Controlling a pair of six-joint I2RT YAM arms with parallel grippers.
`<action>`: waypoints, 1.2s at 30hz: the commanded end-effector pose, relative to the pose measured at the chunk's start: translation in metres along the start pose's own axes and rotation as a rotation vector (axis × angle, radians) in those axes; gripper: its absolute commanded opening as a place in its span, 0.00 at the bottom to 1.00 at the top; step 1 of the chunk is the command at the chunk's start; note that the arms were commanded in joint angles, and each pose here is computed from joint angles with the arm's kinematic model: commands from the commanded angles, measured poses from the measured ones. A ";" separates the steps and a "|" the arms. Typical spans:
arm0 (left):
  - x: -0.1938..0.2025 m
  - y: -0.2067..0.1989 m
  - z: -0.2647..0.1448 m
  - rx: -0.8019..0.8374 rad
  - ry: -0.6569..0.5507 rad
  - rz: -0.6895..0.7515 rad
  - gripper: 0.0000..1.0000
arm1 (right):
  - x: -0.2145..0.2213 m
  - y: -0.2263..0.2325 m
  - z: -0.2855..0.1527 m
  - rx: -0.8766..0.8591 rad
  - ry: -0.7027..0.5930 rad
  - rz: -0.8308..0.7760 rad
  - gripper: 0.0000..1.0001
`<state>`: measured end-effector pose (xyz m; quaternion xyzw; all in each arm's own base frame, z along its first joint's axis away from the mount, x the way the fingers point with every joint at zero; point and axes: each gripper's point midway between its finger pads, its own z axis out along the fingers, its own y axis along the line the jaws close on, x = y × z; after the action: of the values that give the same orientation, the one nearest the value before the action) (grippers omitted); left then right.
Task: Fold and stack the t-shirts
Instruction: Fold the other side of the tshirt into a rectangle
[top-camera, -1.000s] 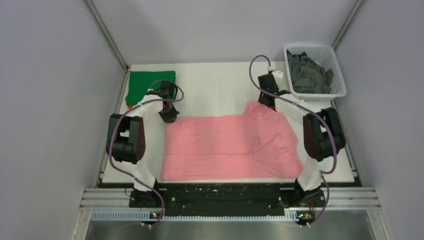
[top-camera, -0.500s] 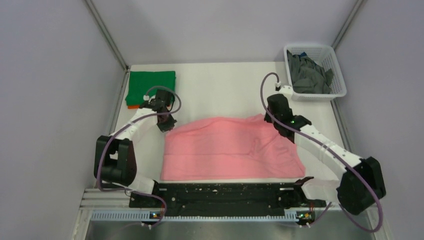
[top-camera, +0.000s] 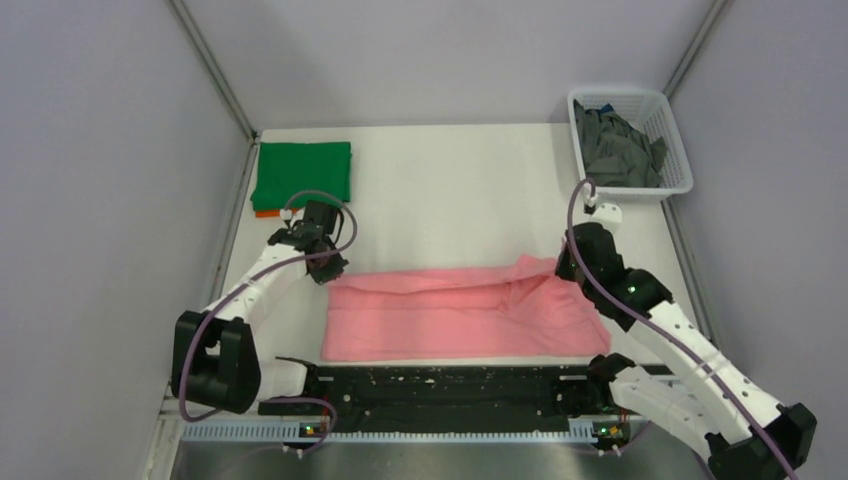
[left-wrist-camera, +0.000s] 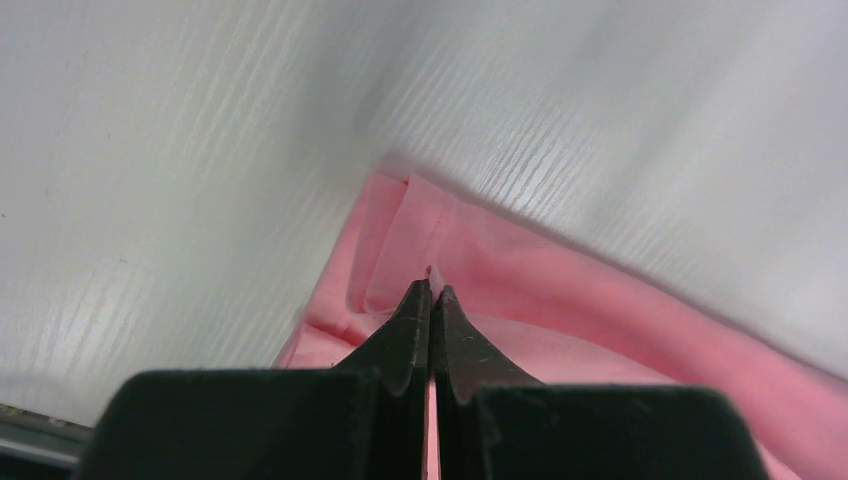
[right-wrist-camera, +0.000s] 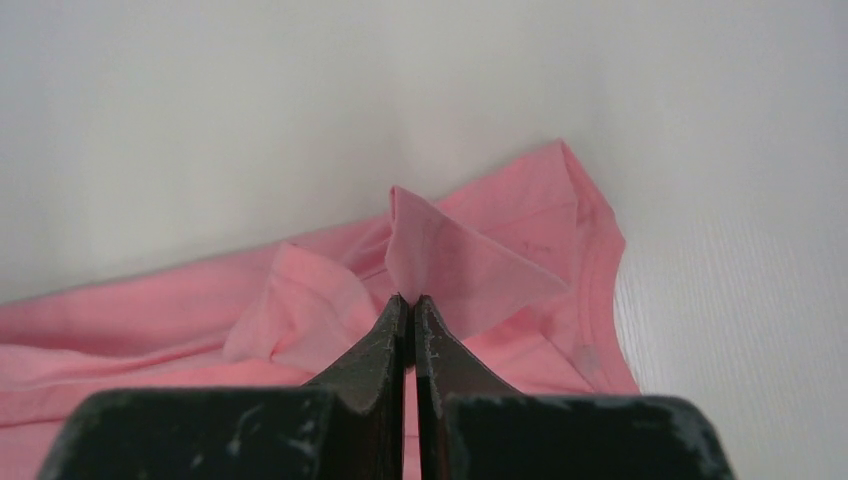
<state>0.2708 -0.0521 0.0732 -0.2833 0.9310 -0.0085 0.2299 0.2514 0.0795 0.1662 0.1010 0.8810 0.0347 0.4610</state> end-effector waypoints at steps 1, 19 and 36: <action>0.002 0.010 -0.007 -0.003 -0.038 -0.016 0.00 | 0.015 -0.015 -0.016 0.023 0.033 0.017 0.00; 0.035 0.051 -0.011 -0.089 -0.012 -0.058 0.31 | 0.115 0.006 -0.054 -0.186 0.415 0.224 0.37; 0.038 -0.056 -0.053 0.466 0.101 0.016 0.99 | 0.051 0.032 -0.008 -0.244 0.131 0.078 0.99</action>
<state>0.2359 -0.0742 0.1174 -0.2829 0.9111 -0.1241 0.2730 0.1803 0.1178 0.1330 0.0987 0.8985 0.2118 0.3715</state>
